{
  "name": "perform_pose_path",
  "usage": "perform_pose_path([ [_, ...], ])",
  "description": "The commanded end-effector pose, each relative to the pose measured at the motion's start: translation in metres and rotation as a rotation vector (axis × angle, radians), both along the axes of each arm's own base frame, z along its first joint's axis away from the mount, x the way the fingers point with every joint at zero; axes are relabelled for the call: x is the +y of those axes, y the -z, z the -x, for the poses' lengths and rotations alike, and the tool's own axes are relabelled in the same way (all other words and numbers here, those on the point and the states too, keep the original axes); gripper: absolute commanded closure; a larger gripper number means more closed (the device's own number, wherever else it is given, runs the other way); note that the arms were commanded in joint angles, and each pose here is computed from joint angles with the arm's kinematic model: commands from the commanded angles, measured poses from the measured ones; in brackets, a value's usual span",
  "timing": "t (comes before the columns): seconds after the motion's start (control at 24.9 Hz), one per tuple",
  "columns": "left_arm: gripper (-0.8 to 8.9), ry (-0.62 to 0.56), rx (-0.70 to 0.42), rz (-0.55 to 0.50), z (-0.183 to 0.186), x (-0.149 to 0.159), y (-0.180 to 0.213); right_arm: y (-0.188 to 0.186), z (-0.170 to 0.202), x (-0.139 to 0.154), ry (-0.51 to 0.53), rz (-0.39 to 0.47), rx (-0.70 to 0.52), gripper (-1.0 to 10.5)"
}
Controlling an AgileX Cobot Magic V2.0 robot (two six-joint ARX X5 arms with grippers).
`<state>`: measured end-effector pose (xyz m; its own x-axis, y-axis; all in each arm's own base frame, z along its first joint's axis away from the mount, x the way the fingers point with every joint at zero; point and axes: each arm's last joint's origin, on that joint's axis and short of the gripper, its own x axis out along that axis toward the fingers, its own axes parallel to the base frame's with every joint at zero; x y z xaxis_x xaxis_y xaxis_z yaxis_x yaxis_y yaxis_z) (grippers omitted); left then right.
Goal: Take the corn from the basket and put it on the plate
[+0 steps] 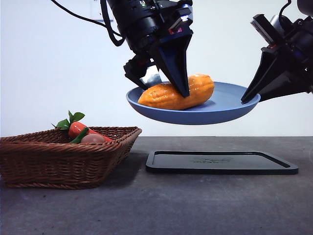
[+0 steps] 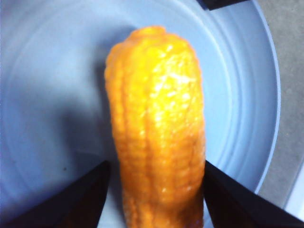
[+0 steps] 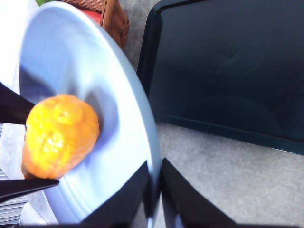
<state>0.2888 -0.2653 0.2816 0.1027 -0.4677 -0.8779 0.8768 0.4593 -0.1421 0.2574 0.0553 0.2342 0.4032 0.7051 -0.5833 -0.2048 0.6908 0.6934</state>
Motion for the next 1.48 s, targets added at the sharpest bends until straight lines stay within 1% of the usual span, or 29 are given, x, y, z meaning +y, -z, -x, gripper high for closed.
perform_pose_path([
  [0.04, 4.85, -0.008, -0.017, 0.002, -0.004, -0.002, -0.011, -0.007, -0.005, 0.002, -0.023, -0.034, -0.026, 9.5],
  [0.28, 4.86, -0.031, -0.060, 0.050, -0.007, 0.000, -0.044, -0.001, -0.008, 0.001, -0.009, -0.018, -0.007, 9.5],
  [0.52, 4.86, -0.054, -0.120, 0.100, -0.011, 0.009, -0.079, 0.009, -0.016, -0.005, 0.022, -0.008, 0.023, 9.5],
  [0.76, 4.86, -0.105, -0.146, 0.124, -0.021, 0.023, -0.091, 0.011, -0.020, -0.010, 0.042, -0.008, 0.006, 9.5],
  [0.88, 4.88, -0.139, -0.135, 0.114, -0.026, 0.033, -0.093, 0.012, -0.025, -0.018, 0.075, -0.007, -0.004, 9.5],
  [0.96, 4.88, -0.148, -0.129, 0.120, -0.027, 0.035, -0.094, 0.015, -0.030, -0.025, 0.106, -0.009, -0.011, 9.5],
  [1.12, 4.88, -0.157, -0.138, 0.135, -0.026, 0.039, -0.098, 0.026, -0.050, -0.039, 0.169, 0.011, 0.026, 9.5],
  [1.28, 4.88, -0.160, -0.135, 0.135, -0.026, 0.039, -0.099, 0.042, -0.080, -0.042, 0.190, 0.031, 0.080, 9.5],
  [1.4, 4.88, -0.161, -0.135, 0.136, -0.026, 0.039, -0.099, 0.056, -0.103, -0.043, 0.195, 0.029, 0.124, 9.5],
  [1.48, 4.88, -0.161, -0.136, 0.136, -0.026, 0.039, -0.099, 0.065, -0.111, -0.042, 0.199, 0.027, 0.152, 9.5],
])
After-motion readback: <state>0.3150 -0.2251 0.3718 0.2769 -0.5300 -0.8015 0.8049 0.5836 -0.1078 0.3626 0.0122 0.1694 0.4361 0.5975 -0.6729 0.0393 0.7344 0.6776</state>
